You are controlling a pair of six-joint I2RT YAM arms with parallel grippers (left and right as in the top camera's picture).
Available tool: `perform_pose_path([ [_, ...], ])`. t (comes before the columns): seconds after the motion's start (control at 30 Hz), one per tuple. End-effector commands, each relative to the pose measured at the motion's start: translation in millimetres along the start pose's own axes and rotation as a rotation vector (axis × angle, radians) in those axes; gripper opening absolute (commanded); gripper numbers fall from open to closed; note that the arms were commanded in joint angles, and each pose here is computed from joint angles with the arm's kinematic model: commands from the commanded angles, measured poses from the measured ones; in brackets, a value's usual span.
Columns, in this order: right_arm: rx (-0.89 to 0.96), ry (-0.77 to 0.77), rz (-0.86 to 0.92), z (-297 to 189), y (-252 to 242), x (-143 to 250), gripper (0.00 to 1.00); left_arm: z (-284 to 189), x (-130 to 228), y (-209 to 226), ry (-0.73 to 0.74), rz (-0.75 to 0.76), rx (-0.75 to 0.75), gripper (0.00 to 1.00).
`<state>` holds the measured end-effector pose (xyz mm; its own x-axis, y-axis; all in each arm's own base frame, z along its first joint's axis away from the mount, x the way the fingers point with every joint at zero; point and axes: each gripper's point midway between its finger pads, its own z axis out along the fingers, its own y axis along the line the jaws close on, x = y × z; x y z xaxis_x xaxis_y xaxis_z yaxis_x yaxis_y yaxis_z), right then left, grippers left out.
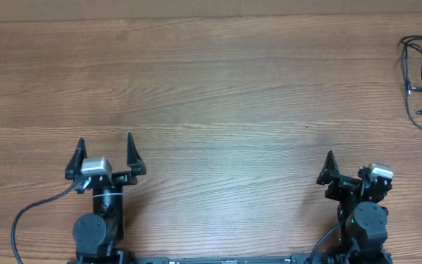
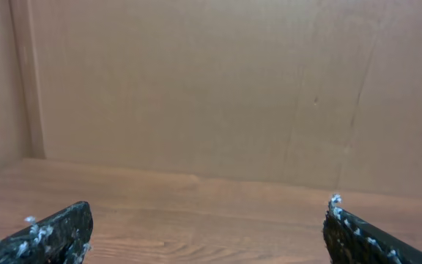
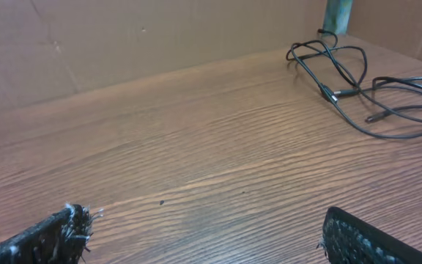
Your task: Untangle cables
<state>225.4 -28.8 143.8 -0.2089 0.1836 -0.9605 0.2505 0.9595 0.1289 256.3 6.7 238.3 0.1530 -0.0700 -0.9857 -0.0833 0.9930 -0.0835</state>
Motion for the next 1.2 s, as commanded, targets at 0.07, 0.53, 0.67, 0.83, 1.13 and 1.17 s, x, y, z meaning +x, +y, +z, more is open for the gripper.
perform_pose_path([
  [0.07, 0.016, 0.008, -0.010, -0.3, -2.9, 2.7, 1.00, -5.2, -2.2, 5.6, -0.046, -0.002, 0.013, 1.00],
  [0.53, 0.016, 0.008, -0.010, -0.3, -3.0, 2.7, 1.00, -18.0, 55.7, 4.8, 0.123, 0.170, 0.087, 1.00],
  [0.67, 0.016, 0.008, -0.010, -0.3, -3.0, 2.7, 1.00, -22.2, 79.8, 7.2, 0.224, 0.169, 0.085, 1.00],
  [0.83, 0.016, 0.008, -0.010, -0.3, -3.0, 2.7, 1.00, -22.1, 79.3, 7.9, 0.222, 0.167, 0.081, 1.00],
  [1.13, 0.016, 0.008, -0.010, -0.3, -3.0, 2.7, 1.00, -21.9, 79.5, 10.8, 0.224, 0.170, 0.065, 1.00],
  [1.17, 0.016, 0.008, -0.010, -0.3, -3.0, 2.7, 1.00, -21.9, 79.6, 10.8, 0.224, 0.170, 0.065, 1.00],
])
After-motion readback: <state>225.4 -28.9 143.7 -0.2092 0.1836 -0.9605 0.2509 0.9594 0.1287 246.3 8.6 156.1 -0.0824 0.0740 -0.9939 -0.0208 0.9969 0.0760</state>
